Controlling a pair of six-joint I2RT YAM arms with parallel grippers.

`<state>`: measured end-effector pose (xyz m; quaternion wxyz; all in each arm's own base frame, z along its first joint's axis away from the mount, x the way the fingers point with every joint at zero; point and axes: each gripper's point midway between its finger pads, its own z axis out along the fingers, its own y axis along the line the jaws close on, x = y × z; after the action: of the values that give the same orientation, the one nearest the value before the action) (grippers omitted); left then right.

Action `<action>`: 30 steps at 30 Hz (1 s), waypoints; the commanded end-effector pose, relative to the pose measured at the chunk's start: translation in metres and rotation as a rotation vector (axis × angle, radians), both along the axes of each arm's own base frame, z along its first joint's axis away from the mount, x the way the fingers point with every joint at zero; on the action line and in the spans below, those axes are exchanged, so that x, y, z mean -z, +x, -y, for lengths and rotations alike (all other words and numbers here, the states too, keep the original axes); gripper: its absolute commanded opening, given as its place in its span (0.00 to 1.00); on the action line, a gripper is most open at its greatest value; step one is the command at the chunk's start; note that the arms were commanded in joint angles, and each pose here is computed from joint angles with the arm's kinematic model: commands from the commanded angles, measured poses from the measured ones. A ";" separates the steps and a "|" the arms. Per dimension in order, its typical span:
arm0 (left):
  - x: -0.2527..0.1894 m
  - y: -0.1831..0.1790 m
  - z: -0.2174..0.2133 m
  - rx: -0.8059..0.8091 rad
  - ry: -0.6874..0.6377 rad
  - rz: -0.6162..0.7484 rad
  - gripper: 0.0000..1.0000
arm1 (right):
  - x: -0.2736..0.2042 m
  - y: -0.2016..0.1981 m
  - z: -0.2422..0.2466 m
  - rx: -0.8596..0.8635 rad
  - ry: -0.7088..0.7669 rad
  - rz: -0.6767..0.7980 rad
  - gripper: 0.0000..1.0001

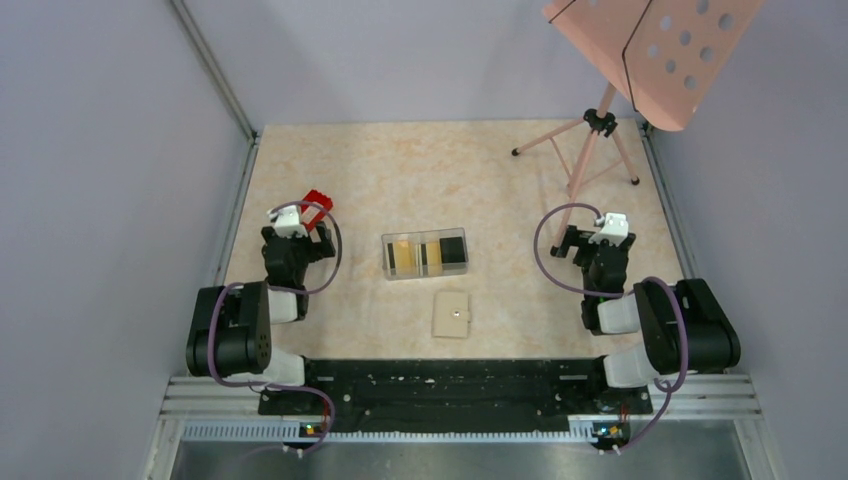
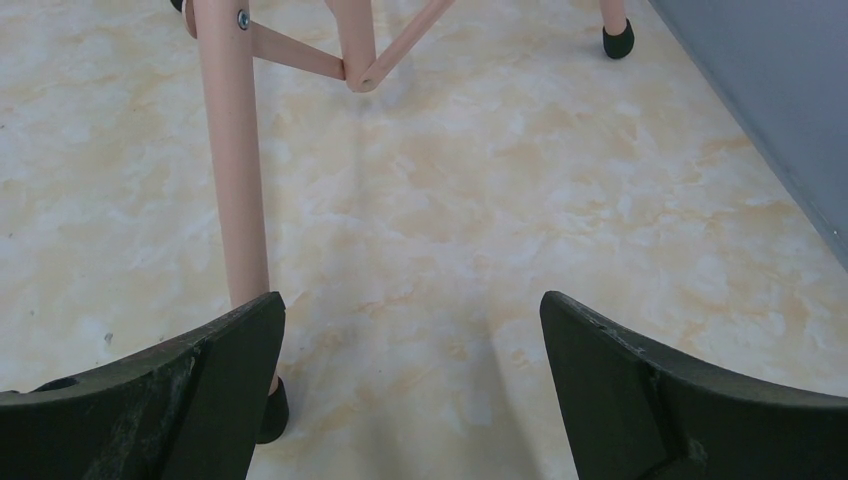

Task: Put the credit cards into the card holder
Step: Reset both arms

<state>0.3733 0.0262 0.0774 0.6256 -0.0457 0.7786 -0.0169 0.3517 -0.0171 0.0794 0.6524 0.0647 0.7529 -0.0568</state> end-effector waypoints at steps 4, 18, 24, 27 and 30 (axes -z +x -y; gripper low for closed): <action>-0.028 0.014 -0.003 0.007 0.025 0.099 0.99 | -0.025 0.012 0.001 -0.002 0.004 0.091 0.99; -0.027 0.014 -0.002 0.004 0.029 0.094 0.99 | -0.025 0.012 0.001 -0.002 0.004 0.091 0.99; -0.028 0.014 -0.001 0.004 0.029 0.094 0.99 | -0.025 0.012 0.001 -0.003 0.004 0.091 0.99; -0.027 0.014 -0.002 0.003 0.032 0.094 0.99 | -0.025 0.012 0.001 -0.003 0.004 0.091 0.99; -0.028 0.014 -0.002 0.003 0.031 0.094 0.99 | -0.025 0.012 0.001 -0.002 0.004 0.091 0.99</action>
<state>0.3741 0.0264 0.0789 0.6281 -0.0408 0.7770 -0.0132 0.3532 -0.0170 0.0842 0.6600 0.0657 0.7464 -0.0557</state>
